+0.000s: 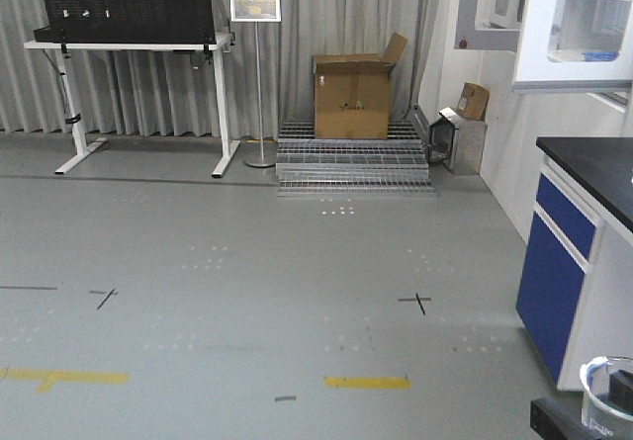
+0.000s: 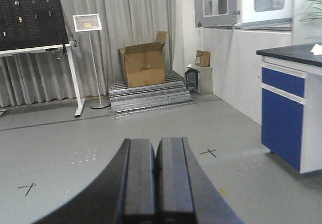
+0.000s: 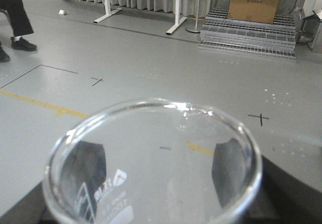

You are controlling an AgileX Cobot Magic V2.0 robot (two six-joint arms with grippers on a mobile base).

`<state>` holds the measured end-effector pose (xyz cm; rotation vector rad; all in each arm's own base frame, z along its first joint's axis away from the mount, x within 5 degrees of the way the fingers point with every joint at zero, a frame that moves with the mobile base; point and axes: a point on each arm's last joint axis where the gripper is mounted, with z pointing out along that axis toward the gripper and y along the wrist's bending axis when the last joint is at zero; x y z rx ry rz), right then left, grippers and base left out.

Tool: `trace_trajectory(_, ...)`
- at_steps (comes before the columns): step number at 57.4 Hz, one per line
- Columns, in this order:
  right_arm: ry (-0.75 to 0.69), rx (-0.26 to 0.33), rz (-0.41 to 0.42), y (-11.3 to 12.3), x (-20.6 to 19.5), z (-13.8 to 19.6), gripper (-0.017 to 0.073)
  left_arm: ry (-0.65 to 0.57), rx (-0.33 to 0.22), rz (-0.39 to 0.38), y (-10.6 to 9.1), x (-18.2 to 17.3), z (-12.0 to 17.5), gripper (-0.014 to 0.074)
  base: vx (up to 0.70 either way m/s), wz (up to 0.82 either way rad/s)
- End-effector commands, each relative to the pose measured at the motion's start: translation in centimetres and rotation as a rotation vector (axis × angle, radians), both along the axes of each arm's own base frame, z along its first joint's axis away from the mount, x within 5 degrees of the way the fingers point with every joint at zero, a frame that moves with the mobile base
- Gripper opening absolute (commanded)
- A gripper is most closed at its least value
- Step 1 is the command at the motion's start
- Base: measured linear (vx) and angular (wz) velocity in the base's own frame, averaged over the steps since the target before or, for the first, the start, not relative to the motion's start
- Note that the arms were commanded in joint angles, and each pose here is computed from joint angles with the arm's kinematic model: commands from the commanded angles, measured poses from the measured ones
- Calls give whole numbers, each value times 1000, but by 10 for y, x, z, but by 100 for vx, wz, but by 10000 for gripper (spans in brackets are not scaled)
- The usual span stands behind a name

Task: Pick beaker and place in left cabinet
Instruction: 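Hold the beaker in the right gripper while driving to the cabinet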

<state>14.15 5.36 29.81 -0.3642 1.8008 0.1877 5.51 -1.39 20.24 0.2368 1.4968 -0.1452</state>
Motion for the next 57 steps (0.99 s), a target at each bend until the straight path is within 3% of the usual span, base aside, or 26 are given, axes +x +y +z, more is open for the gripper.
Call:
trace_trajectory(1, -91, 29, 36, 3, 0, 16, -6, -80, -33, -4, 0, -1, 3, 1, 81, -1)
trace_trajectory(57, -91, 29, 36, 3, 0, 16, -6, -80, -33, -4, 0, -1, 3, 1, 78, 0)
